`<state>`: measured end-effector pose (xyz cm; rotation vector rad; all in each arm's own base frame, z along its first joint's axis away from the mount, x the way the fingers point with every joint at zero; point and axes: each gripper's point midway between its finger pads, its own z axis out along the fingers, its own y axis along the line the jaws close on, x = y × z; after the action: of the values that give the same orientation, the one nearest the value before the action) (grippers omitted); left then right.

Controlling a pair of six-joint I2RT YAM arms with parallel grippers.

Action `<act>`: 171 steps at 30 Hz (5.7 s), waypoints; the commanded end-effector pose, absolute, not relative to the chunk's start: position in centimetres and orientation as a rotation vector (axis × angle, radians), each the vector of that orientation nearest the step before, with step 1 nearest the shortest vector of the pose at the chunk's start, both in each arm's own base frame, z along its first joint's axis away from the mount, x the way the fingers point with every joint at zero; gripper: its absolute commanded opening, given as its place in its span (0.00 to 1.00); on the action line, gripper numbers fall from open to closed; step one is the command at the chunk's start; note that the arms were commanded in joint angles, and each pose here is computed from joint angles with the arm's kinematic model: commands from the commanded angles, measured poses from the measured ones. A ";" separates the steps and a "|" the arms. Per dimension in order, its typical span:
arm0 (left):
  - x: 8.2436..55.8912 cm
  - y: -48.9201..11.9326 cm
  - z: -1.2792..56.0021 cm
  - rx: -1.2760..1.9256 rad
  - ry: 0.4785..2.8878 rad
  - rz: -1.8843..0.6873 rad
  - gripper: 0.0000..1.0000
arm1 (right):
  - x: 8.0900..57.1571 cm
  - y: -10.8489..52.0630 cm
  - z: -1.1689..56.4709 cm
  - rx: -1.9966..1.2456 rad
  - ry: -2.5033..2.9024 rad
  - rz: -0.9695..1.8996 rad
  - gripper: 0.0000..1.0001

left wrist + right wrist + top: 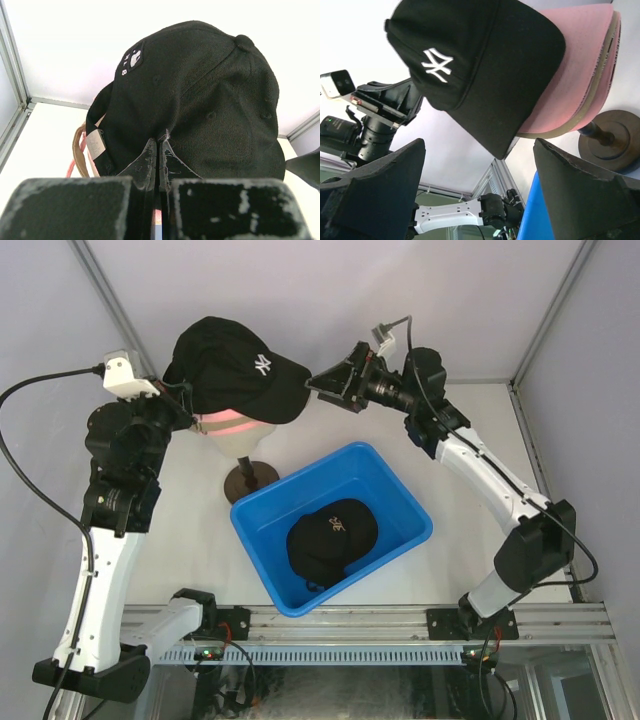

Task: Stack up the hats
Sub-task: Stack the hat on the hat.

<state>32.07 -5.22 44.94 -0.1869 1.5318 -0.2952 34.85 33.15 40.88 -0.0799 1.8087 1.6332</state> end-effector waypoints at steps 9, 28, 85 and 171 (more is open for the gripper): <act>31.7 -5.2 44.3 -0.164 1.577 -0.268 0.00 | 34.9 33.8 41.6 -0.146 1.767 1.656 0.88; 30.6 -5.4 46.6 -0.149 1.520 -0.299 0.02 | 35.0 36.2 45.3 -0.283 1.654 1.716 0.88; 28.5 -8.1 47.9 0.036 1.524 -0.362 0.15 | 40.1 35.0 50.2 -0.441 1.403 1.683 0.88; 38.9 -11.2 57.4 0.103 1.441 -0.361 0.63 | 39.5 32.0 48.9 -0.050 1.659 1.569 0.88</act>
<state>39.91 -10.89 56.29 0.0599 1.4418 -0.3379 40.89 33.51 45.61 -0.0038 1.7760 1.5747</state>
